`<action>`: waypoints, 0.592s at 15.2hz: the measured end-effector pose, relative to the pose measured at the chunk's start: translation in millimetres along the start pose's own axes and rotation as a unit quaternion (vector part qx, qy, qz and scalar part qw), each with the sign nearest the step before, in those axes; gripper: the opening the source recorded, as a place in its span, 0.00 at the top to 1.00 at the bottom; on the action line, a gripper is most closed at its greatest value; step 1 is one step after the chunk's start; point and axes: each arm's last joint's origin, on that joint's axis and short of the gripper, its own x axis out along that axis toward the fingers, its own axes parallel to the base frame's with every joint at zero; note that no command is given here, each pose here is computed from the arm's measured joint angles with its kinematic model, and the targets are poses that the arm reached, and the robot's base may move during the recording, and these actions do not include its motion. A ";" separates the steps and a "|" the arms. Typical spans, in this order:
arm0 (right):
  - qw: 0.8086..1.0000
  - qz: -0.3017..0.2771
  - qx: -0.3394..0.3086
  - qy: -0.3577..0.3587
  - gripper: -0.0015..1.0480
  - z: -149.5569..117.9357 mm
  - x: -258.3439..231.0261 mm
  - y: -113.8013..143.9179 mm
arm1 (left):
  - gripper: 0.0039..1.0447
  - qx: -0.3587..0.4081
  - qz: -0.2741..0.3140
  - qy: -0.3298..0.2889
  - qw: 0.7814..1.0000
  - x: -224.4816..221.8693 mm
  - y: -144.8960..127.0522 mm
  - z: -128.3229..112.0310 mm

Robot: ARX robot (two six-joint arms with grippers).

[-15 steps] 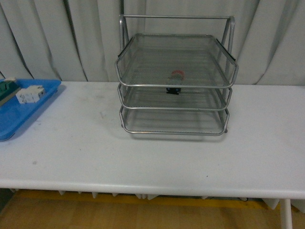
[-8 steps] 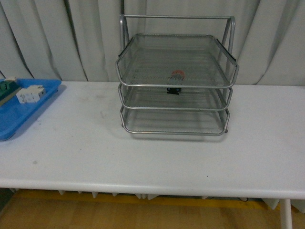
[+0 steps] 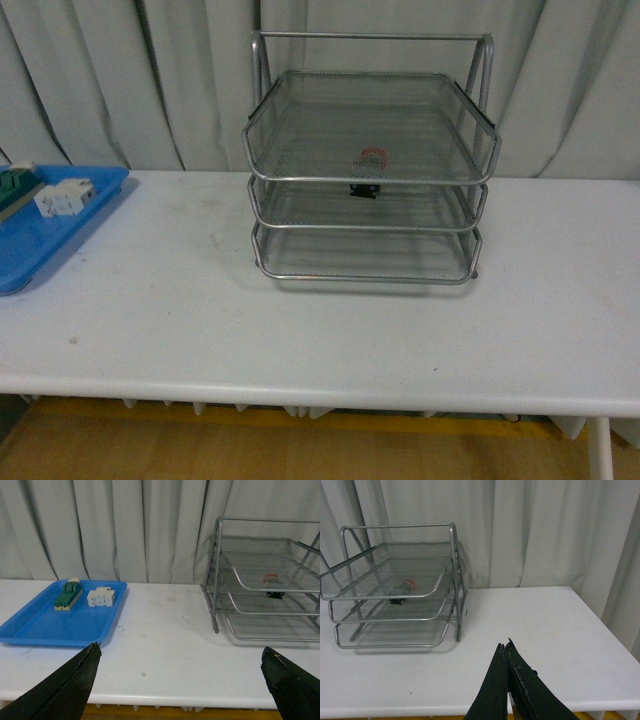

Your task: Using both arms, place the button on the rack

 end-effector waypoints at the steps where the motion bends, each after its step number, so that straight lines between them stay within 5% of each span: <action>1: 1.000 0.000 0.000 0.000 0.98 -0.1 -1.1 0.0 | 0.06 0.000 0.000 0.000 1.000 0.0 0.0 0.2; 9: 1.000 0.000 0.000 0.004 0.98 -3.1 -13.0 0.0 | 0.06 0.000 0.000 0.000 1.000 0.0 0.0 0.0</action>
